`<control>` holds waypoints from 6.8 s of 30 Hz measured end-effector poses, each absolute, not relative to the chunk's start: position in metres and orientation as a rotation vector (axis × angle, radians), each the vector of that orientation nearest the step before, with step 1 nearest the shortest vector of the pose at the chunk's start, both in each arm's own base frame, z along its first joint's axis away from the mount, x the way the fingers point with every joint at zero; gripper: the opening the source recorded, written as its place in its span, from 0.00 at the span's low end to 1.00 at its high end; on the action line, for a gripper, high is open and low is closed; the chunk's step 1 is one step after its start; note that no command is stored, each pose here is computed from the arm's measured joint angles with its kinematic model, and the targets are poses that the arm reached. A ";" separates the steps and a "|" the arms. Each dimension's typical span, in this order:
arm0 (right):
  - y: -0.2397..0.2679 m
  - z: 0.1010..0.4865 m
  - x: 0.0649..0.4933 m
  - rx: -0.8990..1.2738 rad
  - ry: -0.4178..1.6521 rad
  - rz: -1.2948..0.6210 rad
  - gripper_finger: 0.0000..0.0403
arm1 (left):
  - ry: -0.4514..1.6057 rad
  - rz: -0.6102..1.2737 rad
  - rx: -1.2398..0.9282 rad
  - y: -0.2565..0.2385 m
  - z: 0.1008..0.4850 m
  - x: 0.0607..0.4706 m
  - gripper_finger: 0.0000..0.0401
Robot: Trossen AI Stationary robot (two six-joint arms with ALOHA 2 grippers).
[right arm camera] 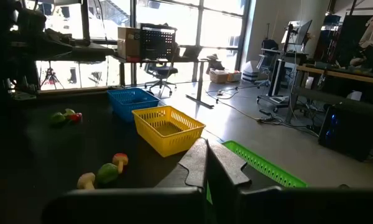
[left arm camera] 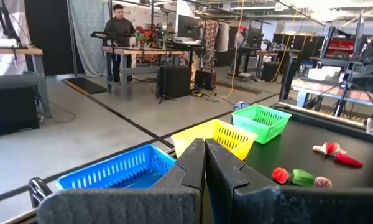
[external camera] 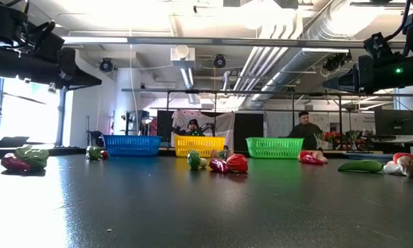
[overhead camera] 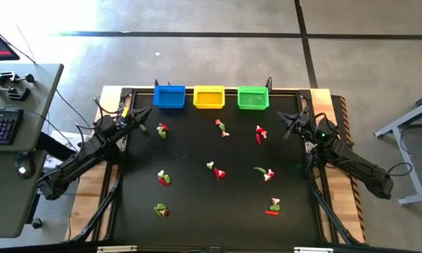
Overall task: Sort produce into baskets
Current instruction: Put the green mushroom into the blue bin
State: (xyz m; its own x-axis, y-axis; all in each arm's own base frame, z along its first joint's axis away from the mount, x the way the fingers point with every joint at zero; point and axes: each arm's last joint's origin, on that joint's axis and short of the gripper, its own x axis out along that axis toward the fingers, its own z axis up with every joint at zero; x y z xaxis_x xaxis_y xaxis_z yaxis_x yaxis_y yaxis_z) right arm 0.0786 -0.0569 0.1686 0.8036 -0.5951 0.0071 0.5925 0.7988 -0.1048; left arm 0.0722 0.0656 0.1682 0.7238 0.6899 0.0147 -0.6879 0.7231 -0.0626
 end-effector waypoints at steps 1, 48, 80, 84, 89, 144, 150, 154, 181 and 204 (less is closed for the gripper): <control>-0.057 0.169 0.079 -0.104 0.027 -0.637 0.00 | -0.043 0.760 -0.064 0.066 0.168 0.072 0.00; -0.057 0.169 0.079 -0.104 0.027 -0.637 0.00 | 0.314 -0.210 -0.228 0.005 0.194 0.154 0.00; -0.057 0.169 0.079 -0.104 0.028 -0.637 0.00 | 0.332 -0.229 -0.023 -0.002 0.182 0.264 0.00; -0.057 0.169 0.079 -0.103 0.027 -0.637 0.00 | 0.469 -0.218 -0.011 0.003 0.181 0.282 0.00; -0.057 0.169 0.079 -0.103 0.027 -0.637 0.00 | 0.617 -0.240 0.025 0.005 0.182 0.301 0.00; -0.057 0.169 0.079 -0.104 0.027 -0.637 0.00 | 0.862 -0.079 0.154 0.071 0.128 0.333 0.00; -0.057 0.169 0.079 -0.104 0.028 -0.637 0.00 | 0.815 0.384 0.067 0.104 0.159 0.320 0.00; -0.057 0.169 0.079 -0.103 0.027 -0.637 0.00 | 0.775 0.760 0.050 0.123 0.186 0.297 0.00; -0.057 0.169 0.079 -0.104 0.028 -0.637 0.00 | 0.685 0.877 -0.354 0.253 0.199 0.193 0.03; -0.057 0.169 0.079 -0.104 0.028 -0.637 0.00 | 1.122 0.638 -0.406 0.272 0.171 0.200 0.04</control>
State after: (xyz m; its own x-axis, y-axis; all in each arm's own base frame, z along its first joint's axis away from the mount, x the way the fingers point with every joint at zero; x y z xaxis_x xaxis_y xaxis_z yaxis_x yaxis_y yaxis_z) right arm 0.0786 -0.0569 0.1686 0.8036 -0.5951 0.0063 0.5923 0.7988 -0.1052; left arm 0.2002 0.2725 0.1708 0.2862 0.2653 -0.9207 -0.6557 0.7549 0.0137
